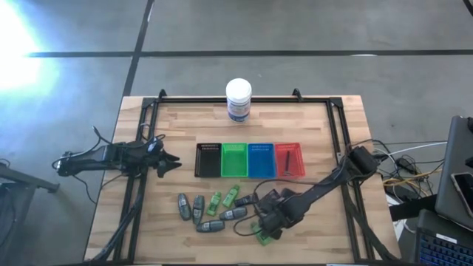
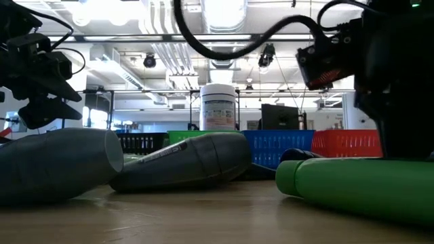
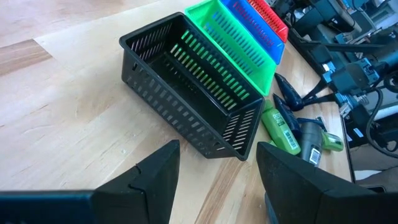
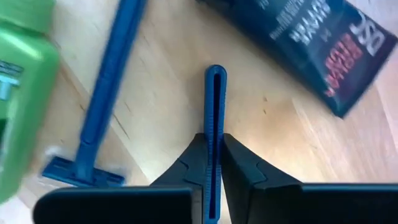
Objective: Pick & Place Travel size toiletries
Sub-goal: Put the blue razor into the red bin
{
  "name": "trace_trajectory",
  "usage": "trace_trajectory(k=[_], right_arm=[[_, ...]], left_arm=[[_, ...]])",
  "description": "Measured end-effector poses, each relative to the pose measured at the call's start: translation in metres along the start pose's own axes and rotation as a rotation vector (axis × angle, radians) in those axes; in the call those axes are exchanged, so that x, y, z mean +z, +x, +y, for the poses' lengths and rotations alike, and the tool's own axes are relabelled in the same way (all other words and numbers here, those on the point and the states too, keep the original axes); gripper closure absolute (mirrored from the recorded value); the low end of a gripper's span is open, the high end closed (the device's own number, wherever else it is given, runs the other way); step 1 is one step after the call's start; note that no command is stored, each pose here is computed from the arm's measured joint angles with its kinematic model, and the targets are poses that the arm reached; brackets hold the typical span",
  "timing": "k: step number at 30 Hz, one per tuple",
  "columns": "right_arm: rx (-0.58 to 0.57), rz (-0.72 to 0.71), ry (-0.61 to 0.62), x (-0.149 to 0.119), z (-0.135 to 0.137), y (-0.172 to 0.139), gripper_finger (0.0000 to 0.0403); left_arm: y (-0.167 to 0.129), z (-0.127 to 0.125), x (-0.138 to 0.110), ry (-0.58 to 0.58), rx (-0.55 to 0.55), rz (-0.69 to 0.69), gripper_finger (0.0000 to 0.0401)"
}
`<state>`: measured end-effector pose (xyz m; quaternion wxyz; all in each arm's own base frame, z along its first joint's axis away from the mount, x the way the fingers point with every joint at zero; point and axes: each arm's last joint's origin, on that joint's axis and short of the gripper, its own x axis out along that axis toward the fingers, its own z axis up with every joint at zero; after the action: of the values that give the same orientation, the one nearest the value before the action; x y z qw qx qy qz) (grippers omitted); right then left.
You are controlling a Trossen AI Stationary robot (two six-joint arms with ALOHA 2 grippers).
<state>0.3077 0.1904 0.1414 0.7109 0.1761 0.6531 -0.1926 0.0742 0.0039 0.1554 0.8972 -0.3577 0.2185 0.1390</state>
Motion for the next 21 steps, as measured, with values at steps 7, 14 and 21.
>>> trace_trajectory(k=[7, 14, 21], right_arm=[[0.045, -0.022, 0.086, -0.004, -0.015, -0.031, 0.0383], [0.123, -0.080, 0.341, -0.007, -0.042, -0.065, 0.0384], [0.139, -0.216, 0.699, -0.005, -0.101, -0.080, 0.0382]], left_arm=[[0.000, 0.000, 0.000, 0.000, 0.000, 0.000, 0.0183], [0.000, 0.000, 0.000, 0.000, 0.000, 0.000, 0.0183], [0.000, 0.000, 0.000, 0.000, 0.001, 0.001, 0.0183]])
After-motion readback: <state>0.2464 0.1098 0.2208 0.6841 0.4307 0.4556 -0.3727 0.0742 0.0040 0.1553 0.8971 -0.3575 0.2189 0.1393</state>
